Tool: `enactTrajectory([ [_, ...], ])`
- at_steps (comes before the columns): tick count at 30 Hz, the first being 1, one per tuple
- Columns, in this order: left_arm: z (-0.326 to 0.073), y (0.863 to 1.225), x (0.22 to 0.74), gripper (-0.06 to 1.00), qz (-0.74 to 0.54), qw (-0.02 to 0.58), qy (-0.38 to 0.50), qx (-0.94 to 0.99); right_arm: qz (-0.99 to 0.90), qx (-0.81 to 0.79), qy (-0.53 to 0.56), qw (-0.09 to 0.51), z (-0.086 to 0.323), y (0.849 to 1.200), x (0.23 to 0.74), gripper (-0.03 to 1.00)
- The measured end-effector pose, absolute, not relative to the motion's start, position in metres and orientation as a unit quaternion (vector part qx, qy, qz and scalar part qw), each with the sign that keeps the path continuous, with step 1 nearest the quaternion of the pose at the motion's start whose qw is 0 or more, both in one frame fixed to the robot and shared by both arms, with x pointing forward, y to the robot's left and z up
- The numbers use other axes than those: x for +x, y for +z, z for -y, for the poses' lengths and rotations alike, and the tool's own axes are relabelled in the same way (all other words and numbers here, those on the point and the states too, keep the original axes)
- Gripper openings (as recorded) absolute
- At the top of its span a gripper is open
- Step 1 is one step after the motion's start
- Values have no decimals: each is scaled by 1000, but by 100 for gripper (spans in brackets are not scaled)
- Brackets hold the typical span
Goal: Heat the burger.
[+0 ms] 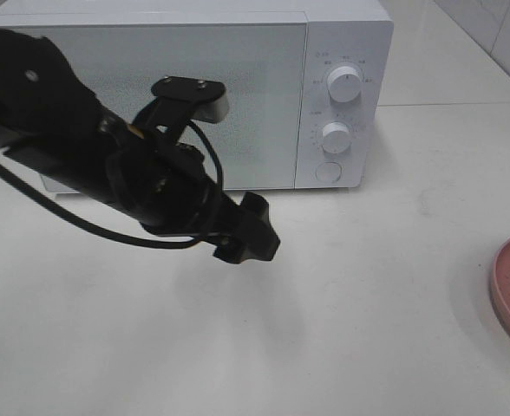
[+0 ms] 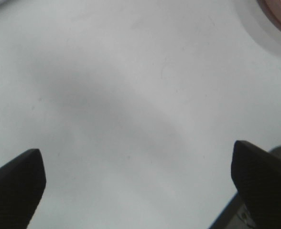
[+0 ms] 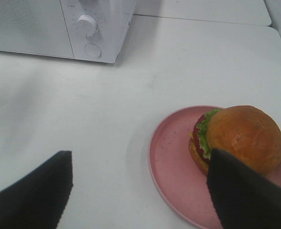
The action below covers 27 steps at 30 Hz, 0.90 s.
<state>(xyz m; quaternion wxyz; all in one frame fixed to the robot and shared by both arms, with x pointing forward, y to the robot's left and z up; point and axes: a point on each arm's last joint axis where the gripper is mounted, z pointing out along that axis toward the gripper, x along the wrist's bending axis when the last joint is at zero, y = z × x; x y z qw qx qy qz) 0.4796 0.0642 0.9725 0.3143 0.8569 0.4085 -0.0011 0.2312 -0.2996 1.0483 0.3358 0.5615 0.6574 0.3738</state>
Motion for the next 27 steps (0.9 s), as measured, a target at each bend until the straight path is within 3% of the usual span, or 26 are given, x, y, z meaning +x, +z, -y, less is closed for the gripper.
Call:
enactTrajectory([
  [12, -157, 1018, 481, 98, -471, 250, -102, 840, -657, 562, 374, 336, 300, 1048, 231, 75],
  [22, -224, 1044, 474, 98, -533, 226, -101, 809, -657, 562, 374, 336, 300, 1048, 231, 75],
  [24, -255, 1053, 468, 98, -585, 207, -79, 780, -657, 562, 374, 336, 300, 1048, 231, 75],
  [27, -260, 1056, 466, 98, -597, 206, -70, 772, -657, 562, 374, 336, 300, 1048, 231, 75],
])
